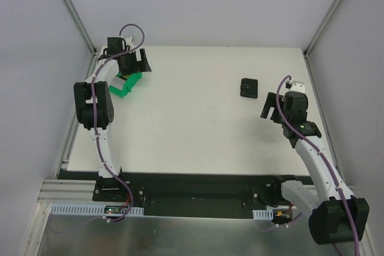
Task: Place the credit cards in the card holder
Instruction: Move the storage box to the center of the board.
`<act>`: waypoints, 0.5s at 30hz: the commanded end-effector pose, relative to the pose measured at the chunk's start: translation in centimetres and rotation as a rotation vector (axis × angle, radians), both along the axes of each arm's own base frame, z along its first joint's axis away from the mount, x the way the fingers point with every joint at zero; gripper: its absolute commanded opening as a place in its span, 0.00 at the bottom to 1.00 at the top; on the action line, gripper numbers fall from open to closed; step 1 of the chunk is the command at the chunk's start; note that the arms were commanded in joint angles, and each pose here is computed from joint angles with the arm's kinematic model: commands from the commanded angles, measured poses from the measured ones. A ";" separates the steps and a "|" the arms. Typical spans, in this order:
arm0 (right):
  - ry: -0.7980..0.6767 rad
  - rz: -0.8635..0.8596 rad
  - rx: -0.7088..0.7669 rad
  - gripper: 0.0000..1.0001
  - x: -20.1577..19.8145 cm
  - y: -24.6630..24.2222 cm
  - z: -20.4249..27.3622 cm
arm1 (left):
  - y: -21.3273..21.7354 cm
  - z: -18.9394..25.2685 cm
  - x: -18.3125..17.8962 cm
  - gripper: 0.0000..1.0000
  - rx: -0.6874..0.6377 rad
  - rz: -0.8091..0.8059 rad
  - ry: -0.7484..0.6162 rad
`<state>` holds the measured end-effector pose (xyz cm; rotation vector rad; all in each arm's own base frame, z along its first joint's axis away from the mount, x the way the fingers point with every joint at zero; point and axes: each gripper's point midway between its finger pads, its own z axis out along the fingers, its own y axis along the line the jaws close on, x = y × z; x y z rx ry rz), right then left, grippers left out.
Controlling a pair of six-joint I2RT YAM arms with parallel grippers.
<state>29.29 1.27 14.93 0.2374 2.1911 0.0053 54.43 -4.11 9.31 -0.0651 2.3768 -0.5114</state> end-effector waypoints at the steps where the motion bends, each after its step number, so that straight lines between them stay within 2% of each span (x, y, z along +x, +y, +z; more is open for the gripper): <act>1: -0.036 -0.001 0.018 0.96 0.1 0.2 1.3 | -2.3 2.5 0.1 0.98 -0.067 -0.074 -0.046; 8: -0.019 -0.001 0.034 0.96 0.0 0.4 0.7 | -4.8 2.6 -1.3 0.96 -0.105 -0.100 -0.023; 15: 0.005 -0.001 0.046 0.96 -0.3 0.5 -0.3 | -10.7 2.6 -4.0 0.95 -0.141 -0.180 0.009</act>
